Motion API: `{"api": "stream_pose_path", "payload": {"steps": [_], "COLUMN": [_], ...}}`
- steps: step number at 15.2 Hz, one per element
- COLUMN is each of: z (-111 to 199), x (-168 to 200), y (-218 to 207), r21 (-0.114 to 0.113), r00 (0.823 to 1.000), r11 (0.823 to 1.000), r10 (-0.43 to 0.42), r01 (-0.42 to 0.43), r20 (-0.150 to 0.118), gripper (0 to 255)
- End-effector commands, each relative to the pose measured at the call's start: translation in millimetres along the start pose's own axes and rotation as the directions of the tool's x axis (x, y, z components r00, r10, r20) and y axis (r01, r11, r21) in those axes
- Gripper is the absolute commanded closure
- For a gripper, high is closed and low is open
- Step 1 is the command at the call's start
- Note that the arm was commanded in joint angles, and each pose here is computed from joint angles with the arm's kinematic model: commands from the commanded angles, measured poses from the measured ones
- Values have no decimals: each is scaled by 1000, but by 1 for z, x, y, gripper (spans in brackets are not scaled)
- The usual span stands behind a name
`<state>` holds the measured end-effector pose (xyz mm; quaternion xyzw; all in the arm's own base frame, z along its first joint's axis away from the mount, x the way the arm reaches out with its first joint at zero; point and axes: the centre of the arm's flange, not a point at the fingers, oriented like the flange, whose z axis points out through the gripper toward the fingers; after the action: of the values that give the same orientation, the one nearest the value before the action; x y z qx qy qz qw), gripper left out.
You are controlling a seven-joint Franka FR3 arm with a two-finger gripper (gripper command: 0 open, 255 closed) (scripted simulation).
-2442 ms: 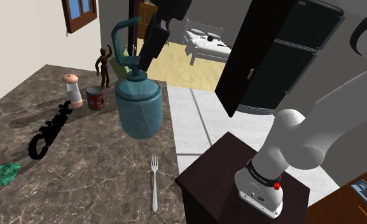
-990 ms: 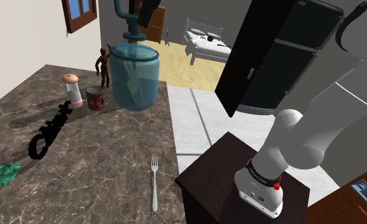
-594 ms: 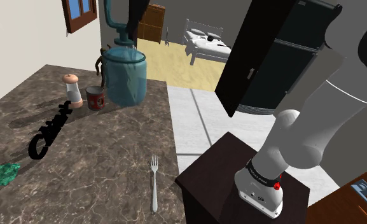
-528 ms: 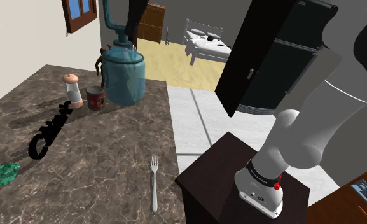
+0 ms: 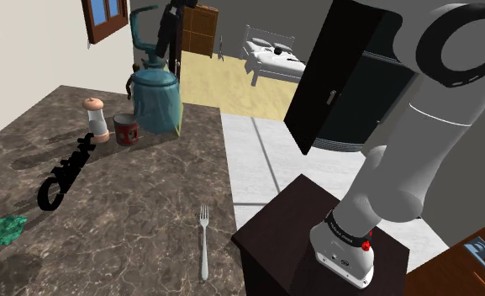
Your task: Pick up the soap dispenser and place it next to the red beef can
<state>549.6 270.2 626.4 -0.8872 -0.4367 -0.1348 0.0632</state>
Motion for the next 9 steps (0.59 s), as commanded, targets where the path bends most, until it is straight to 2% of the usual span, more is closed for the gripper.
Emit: {"api": "stream_pose_path", "payload": {"steps": [1,9], "z": [15,71], "x": [3,18], "y": [23,111], "r21": [-1,-1], "r00": [1000,1000], "r11": [1000,1000], "r10": [0,0], "r01": [0,0], "r20": [-1,-1], "gripper": [255,255]}}
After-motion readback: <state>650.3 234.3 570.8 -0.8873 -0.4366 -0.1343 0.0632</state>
